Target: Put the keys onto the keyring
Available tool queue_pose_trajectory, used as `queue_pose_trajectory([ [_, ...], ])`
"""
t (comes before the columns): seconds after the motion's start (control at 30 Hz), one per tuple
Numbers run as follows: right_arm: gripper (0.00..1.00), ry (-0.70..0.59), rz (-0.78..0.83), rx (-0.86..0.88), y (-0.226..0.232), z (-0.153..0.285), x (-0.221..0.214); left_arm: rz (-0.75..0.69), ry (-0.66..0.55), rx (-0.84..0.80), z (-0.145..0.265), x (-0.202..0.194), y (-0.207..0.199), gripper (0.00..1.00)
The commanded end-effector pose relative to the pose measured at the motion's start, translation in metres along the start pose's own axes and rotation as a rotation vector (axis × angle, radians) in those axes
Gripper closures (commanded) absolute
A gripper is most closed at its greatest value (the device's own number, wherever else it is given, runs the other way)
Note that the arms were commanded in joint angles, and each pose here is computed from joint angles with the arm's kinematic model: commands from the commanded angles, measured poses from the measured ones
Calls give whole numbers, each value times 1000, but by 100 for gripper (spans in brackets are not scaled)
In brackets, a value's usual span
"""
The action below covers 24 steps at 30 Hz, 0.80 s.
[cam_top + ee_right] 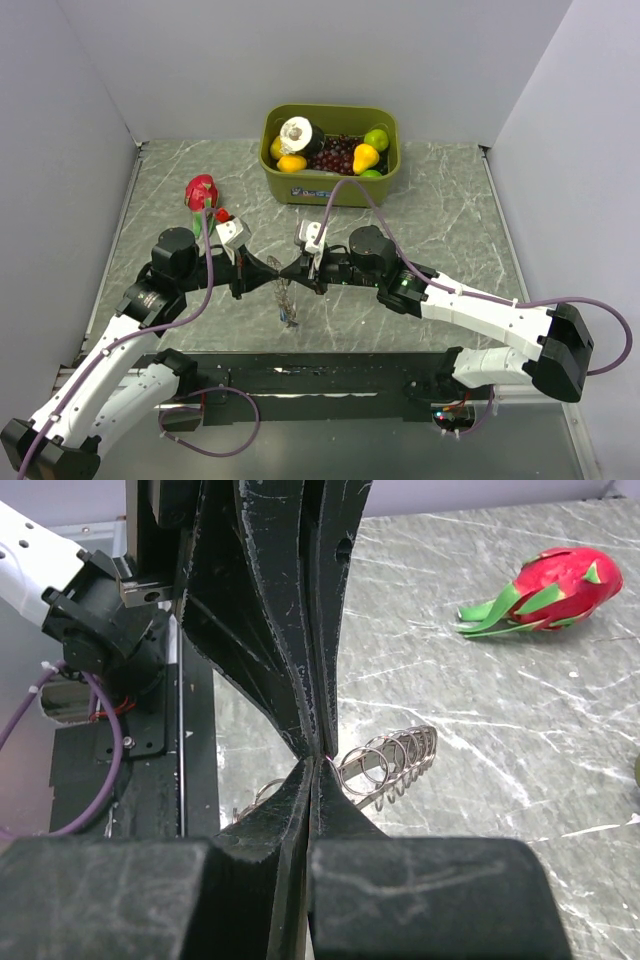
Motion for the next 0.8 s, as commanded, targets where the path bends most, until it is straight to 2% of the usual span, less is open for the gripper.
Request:
queue_pose_trajectory([
  [0.0, 100, -108, 28, -27, -6, -1, 30, -68, -72, -63, 2, 18, -11, 99],
  [0.77, 100, -119, 0, -107, -13, -3, 30, -74, -64, -100, 1, 15, -17, 99],
])
Point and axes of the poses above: each gripper's point midway between its finger pads, its own z axis back along the fingers, its own y axis along the line the jaws close on, x = y × z, the point moved 9 cm from there along z, back along the fingers, and after that the axes turned 2 degrees about z, right-handed, at the moved point
